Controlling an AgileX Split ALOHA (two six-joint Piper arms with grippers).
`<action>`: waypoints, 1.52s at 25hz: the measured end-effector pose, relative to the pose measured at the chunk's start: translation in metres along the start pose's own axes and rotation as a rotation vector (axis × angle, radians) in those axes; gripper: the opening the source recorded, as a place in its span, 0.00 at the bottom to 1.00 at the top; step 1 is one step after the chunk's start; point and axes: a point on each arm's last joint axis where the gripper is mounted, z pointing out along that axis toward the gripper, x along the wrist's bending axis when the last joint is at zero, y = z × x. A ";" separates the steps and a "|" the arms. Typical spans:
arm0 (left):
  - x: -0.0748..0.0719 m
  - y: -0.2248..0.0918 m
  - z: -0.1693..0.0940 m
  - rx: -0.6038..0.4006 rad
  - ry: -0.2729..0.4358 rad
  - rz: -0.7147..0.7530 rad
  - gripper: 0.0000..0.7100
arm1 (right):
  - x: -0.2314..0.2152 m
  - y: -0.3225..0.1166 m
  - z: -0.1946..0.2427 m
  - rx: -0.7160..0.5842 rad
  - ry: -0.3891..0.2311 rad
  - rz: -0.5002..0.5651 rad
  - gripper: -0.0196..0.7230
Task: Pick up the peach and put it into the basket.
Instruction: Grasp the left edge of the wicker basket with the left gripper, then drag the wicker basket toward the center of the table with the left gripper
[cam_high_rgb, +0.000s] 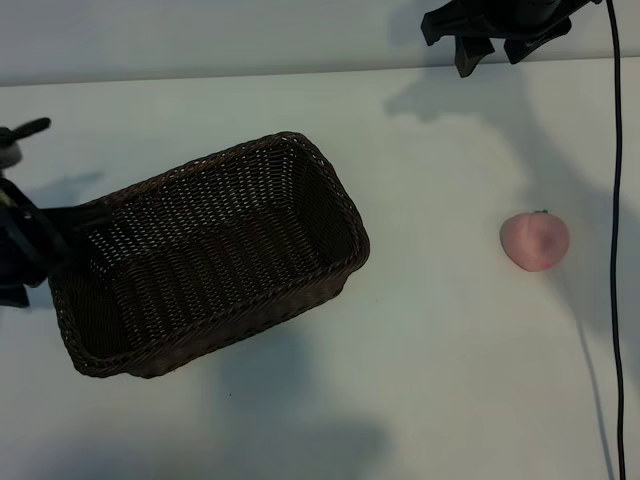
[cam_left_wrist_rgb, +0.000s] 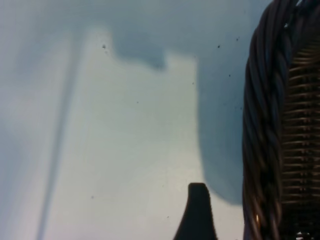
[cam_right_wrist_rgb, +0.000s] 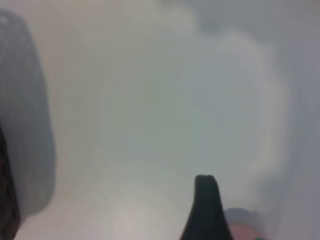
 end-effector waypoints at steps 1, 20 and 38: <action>-0.001 0.001 0.006 0.013 0.007 0.000 0.84 | 0.000 0.000 0.000 0.000 0.000 0.000 0.73; -0.013 0.004 0.061 0.102 -0.019 0.025 0.72 | 0.000 0.000 0.000 0.000 0.001 0.000 0.73; -0.017 0.006 0.062 0.083 -0.069 0.078 0.36 | 0.001 0.000 0.000 0.000 0.012 0.004 0.73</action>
